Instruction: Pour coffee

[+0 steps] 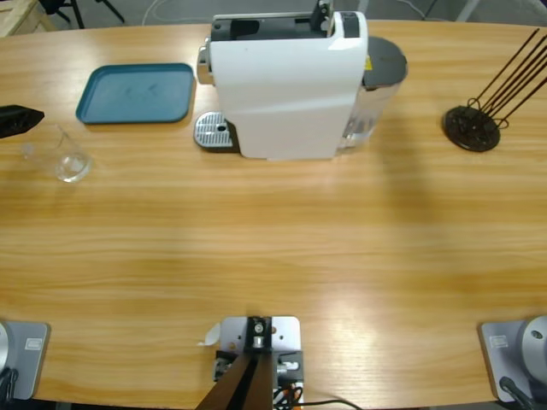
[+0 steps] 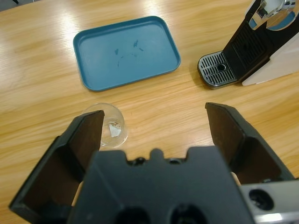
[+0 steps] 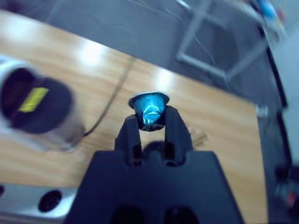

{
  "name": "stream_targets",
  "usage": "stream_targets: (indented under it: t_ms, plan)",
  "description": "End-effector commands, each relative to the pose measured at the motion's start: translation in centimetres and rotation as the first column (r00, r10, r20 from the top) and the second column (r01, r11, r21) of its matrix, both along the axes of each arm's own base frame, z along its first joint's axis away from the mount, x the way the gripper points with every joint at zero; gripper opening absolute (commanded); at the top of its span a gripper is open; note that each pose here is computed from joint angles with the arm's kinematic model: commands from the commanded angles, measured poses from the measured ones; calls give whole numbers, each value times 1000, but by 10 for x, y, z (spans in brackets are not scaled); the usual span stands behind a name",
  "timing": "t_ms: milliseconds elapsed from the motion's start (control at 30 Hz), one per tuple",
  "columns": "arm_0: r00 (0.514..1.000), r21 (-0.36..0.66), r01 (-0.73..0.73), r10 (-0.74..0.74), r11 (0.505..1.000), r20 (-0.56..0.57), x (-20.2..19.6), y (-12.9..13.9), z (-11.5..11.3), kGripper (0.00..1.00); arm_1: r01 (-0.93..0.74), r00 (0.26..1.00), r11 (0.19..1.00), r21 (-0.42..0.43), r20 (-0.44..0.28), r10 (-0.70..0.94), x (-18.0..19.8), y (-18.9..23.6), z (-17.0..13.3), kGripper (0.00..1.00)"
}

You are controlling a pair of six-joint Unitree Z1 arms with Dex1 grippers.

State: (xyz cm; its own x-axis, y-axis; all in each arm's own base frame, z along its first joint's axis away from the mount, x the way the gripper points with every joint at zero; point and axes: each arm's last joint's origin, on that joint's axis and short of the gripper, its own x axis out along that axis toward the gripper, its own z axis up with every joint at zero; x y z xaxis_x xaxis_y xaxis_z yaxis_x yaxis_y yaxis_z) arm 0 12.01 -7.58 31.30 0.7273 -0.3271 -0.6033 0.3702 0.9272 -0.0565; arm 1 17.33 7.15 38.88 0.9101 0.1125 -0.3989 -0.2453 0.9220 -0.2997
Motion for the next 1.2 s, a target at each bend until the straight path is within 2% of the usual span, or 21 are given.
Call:
stream_targets:
  t_ms: [33,133,233,333,433,533,633,700,833,933,1200]
  plan:
    - [999,32,-18,19,999,-31,1,1,-14,931,-615,787,788,-37,-84,611,-31,45,11,0]
    - [999,31,-19,20,999,-31,1,1,-14,931,-741,659,671,17,-168,733,-39,59,3,0]
    - [999,31,-18,19,999,-31,1,1,-14,931,-805,571,592,46,-209,794,-44,72,1,0]
    - [999,32,-18,19,999,-33,2,0,-15,932,-841,517,538,52,-211,829,-36,90,6,0]
    - [999,32,-17,18,999,-35,2,0,-15,931,-870,474,492,32,-220,852,-11,123,11,0]
    - [999,30,-18,19,999,-34,2,0,-15,931,-888,439,459,22,-251,862,21,158,4,0]
    - [999,28,-19,20,999,-30,2,1,-15,938,-899,422,438,13,-244,873,43,182,6,0]
    - [1000,17,-17,17,1000,-11,0,2,-13,986,-907,406,420,5,-252,879,53,194,6,0]
    - [1000,4,-18,18,1000,4,-3,4,-12,996,-916,390,400,-25,-287,875,72,207,1,0]
    - [1000,0,-12,12,1000,4,-4,4,-12,997,-906,412,420,-44,-310,857,86,205,-3,0]
    - [1000,-3,-8,8,1000,7,-4,4,-13,1000,-872,482,484,-75,-310,819,118,197,-1,0]
